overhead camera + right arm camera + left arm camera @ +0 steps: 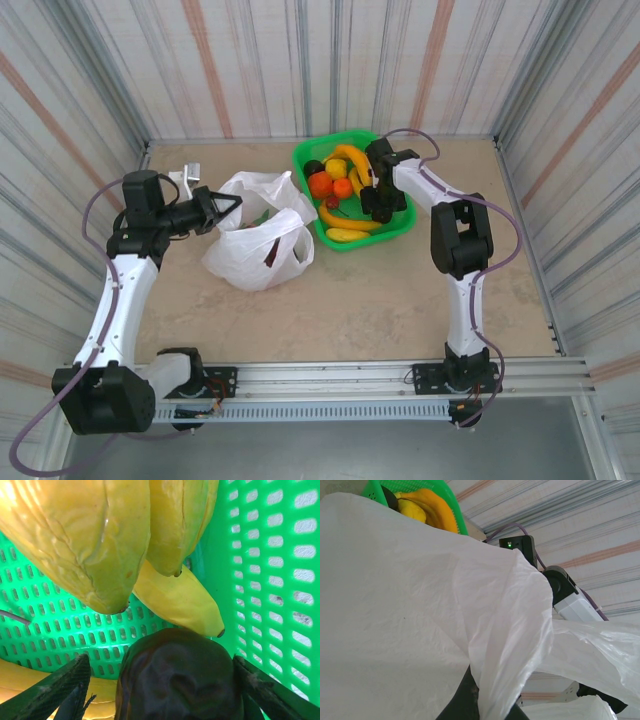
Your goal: Place the fake fruits into the plastic bag and tie a complex knot
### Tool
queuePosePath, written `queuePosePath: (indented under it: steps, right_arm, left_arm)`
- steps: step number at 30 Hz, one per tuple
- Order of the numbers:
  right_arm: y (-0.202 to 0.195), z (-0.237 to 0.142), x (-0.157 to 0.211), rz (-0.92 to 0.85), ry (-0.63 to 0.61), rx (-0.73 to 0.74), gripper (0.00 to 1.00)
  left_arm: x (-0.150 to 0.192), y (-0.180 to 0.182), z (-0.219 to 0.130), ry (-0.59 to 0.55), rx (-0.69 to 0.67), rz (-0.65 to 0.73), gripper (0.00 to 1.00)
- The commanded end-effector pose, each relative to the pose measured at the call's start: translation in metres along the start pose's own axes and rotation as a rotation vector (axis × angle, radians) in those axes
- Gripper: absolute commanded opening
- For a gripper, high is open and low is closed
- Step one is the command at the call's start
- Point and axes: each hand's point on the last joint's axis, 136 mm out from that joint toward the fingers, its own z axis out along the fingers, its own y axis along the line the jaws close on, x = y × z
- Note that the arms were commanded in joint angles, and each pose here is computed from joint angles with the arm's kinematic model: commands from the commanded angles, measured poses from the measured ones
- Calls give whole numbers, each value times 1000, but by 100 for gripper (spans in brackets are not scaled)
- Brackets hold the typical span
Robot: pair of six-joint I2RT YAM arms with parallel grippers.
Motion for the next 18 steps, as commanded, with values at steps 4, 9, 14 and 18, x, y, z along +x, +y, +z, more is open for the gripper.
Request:
queuePosePath:
  steps: [4,9,14,18]
  right_arm:
    - [-7,-10,-1,-4,-10,25,62]
    - [-9,-29,-8,-1,-54,29,56]
    - [-9,-46,-13,6,-99,23,55]
    - [-7,-55,-16,15,-126,10,54]
  left_arm:
    - [-2,-1,-2,-5,0,10,0]
    - [-2,-1,-2,-5,0,6,0]
    - [-1,-2,-2,-5,1,8,0]
    - [-1,-3,-3,-6,3,10,0]
